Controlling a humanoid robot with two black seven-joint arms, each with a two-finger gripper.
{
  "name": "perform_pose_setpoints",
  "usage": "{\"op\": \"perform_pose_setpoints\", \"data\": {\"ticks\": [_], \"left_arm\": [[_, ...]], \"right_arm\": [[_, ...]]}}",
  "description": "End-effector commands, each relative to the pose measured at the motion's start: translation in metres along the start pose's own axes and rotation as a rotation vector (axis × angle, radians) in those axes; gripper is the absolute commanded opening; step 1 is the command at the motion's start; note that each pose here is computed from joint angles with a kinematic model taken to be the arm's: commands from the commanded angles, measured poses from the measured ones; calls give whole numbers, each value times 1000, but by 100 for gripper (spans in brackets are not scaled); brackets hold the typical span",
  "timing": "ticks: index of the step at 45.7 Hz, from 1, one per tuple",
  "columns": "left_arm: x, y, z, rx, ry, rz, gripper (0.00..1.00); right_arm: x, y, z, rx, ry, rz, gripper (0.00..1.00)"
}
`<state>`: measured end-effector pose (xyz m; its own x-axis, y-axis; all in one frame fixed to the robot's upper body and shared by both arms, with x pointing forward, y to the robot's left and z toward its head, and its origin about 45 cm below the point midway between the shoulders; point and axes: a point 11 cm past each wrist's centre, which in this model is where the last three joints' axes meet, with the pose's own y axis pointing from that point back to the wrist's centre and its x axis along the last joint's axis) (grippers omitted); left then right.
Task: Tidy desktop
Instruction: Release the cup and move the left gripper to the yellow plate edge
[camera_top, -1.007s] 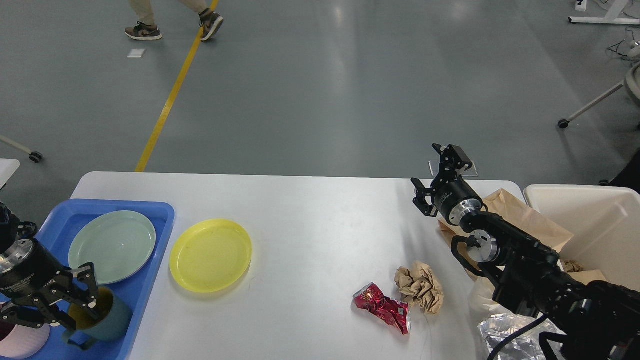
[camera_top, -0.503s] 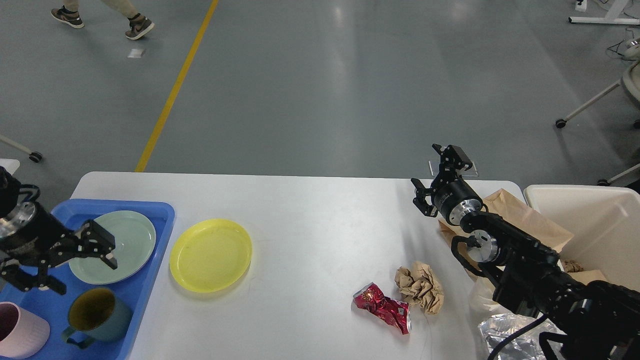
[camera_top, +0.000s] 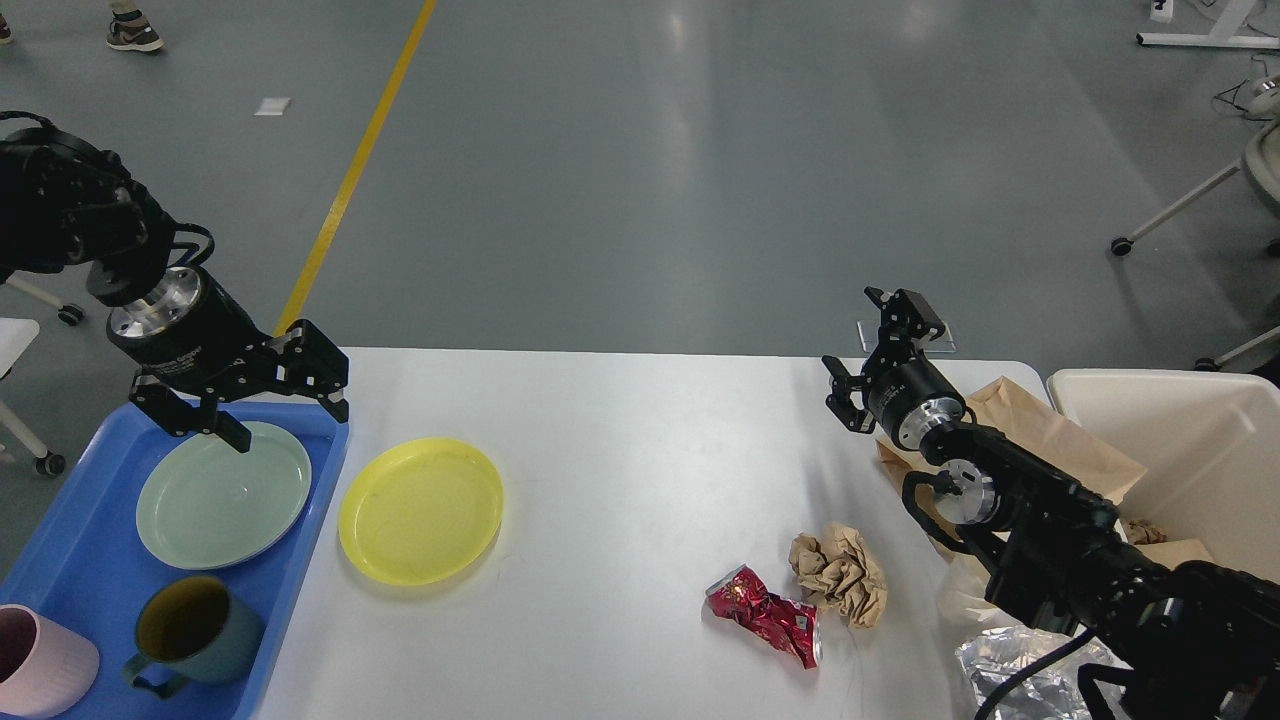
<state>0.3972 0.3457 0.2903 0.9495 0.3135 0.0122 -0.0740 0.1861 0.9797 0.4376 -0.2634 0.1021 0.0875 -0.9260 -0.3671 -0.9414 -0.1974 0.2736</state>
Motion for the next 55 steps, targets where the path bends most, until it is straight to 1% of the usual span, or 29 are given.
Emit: {"op": "perform_pose_setpoints", "data": {"ticks": [1, 11, 19, 28, 36, 41, 48, 55], "left_arm": [[-9, -18, 2, 13, -7, -47, 96], [-30, -58, -15, 45, 21, -144, 96], [-24, -87, -29, 57, -34, -9, 96], [-20, -103, -39, 66, -65, 76, 96], [-32, -129, -36, 33, -58, 66, 96], [-37, -142, -43, 23, -24, 59, 96], [-36, -152, -50, 9, 4, 107, 96], [-33, -154, -54, 3, 30, 147, 96]], "right_arm": [[0, 0, 0, 0, 0, 0, 100], [0, 0, 0, 0, 1, -1, 100], [0, 0, 0, -1, 0, 0, 100], [0, 0, 0, 1, 0, -1, 100], [0, 0, 0, 1, 0, -1, 100], [0, 0, 0, 0, 1, -1, 100], [0, 0, 0, 1, 0, -1, 100], [0, 0, 0, 1, 0, -1, 100]]}}
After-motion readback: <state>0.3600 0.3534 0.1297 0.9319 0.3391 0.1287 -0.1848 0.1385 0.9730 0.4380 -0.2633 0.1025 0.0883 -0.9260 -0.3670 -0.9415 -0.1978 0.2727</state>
